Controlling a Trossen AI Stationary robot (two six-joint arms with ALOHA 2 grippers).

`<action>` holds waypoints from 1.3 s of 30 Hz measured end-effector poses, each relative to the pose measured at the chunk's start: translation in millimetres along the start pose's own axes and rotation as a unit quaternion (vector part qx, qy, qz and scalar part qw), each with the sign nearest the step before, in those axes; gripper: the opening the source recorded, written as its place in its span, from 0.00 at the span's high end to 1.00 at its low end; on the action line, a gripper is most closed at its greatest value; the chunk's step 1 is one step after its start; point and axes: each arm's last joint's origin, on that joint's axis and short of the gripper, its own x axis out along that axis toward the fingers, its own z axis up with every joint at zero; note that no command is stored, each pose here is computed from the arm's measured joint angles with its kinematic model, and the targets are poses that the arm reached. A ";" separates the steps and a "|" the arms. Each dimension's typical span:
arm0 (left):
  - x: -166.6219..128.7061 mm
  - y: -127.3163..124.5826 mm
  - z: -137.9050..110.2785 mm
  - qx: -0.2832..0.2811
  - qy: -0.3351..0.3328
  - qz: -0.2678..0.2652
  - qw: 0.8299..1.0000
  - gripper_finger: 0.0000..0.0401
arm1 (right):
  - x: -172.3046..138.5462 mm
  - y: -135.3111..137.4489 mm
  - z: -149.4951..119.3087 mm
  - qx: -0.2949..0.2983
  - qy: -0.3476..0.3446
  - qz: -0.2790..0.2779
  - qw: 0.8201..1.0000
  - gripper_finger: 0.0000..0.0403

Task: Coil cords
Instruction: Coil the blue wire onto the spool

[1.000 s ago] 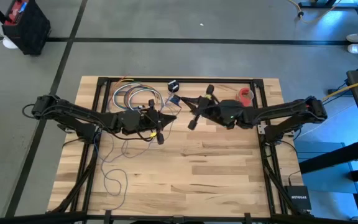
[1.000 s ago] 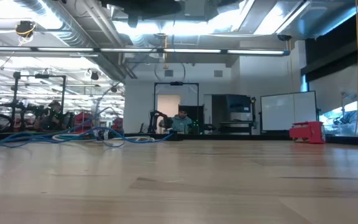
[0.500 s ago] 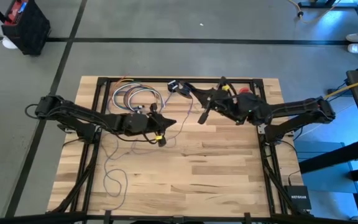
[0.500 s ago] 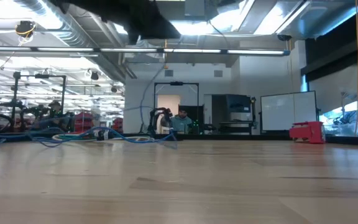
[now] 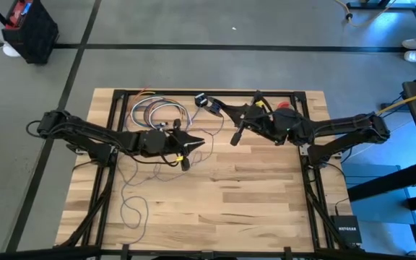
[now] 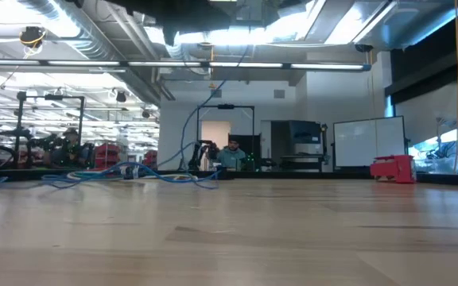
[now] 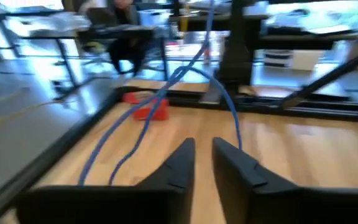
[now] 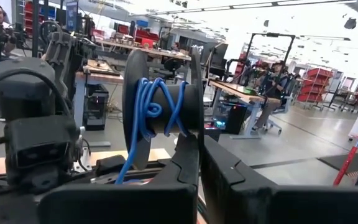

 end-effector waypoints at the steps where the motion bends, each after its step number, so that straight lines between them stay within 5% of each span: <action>1: -0.2 -1.4 0.1 -0.006 0.000 -0.020 1.000 0.83 | 0.0 0.0 -0.2 0.000 0.001 0.000 1.000 0.98; 10: 11.3 -6.2 -9.7 -0.041 0.008 -0.046 0.998 0.60 | 0.2 0.5 -1.4 -0.003 0.005 0.001 1.000 0.98; 23: 36.2 -12.0 -29.8 -0.048 0.002 -0.046 0.998 0.58 | 0.2 0.9 -3.4 -0.008 0.014 0.004 1.000 0.98; 39: 37.9 -7.3 -27.8 -0.026 -0.007 -0.039 0.999 0.98 | 0.3 1.0 -3.3 -0.008 0.013 0.003 1.000 0.98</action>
